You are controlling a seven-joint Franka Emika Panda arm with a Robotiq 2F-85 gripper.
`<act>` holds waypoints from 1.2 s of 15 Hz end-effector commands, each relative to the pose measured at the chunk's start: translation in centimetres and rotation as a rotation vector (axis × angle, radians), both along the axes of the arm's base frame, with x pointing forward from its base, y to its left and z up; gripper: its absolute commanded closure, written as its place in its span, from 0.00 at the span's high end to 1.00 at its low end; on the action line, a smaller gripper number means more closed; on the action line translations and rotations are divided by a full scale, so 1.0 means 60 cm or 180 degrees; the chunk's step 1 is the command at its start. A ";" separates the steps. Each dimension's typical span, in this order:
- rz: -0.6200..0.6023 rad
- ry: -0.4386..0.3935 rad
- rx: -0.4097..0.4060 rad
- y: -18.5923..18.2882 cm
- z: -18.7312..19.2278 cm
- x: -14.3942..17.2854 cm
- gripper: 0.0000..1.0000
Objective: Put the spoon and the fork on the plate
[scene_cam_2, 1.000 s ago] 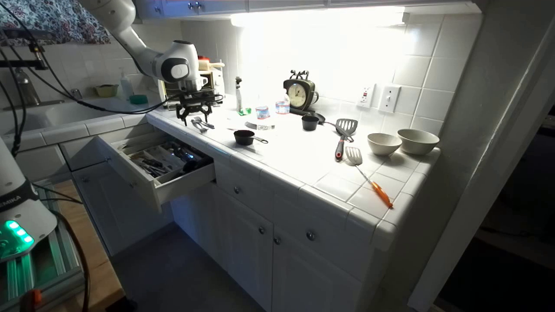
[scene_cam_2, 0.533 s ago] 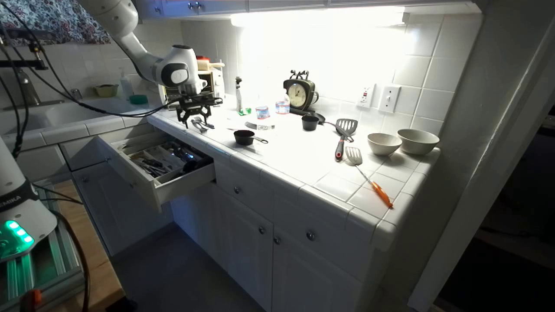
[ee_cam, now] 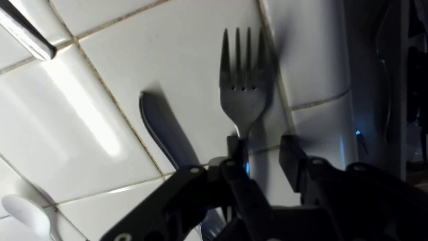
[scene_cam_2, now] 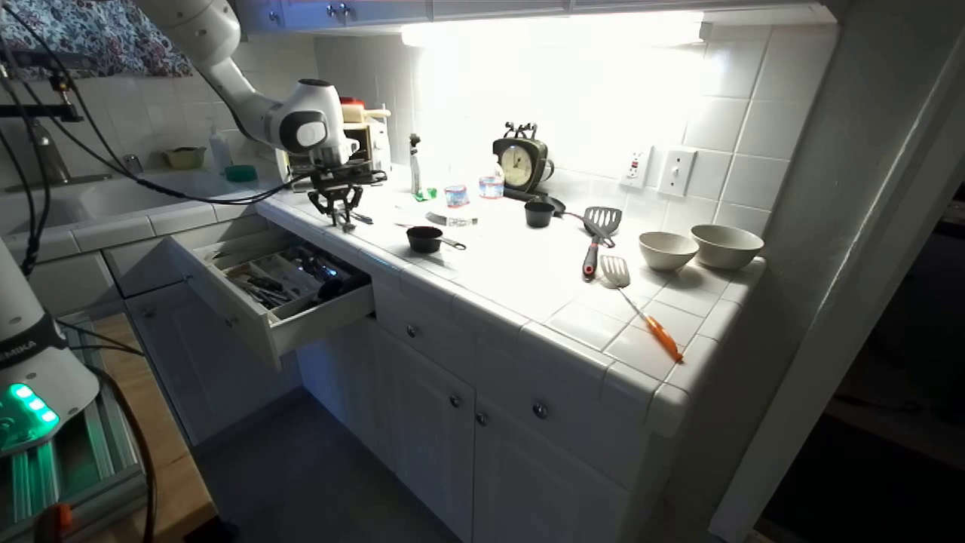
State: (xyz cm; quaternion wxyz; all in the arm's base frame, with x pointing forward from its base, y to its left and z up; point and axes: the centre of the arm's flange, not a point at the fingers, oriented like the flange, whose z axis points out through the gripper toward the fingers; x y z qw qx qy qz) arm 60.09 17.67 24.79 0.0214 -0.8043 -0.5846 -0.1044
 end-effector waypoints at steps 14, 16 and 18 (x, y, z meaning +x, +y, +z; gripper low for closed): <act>-0.0467 -0.0233 -0.0020 -0.042 0.068 0.013 0.02; -0.0642 -0.0332 -0.0031 -0.065 0.092 0.023 0.02; -0.0802 -0.0390 -0.0044 -0.089 0.113 0.033 0.02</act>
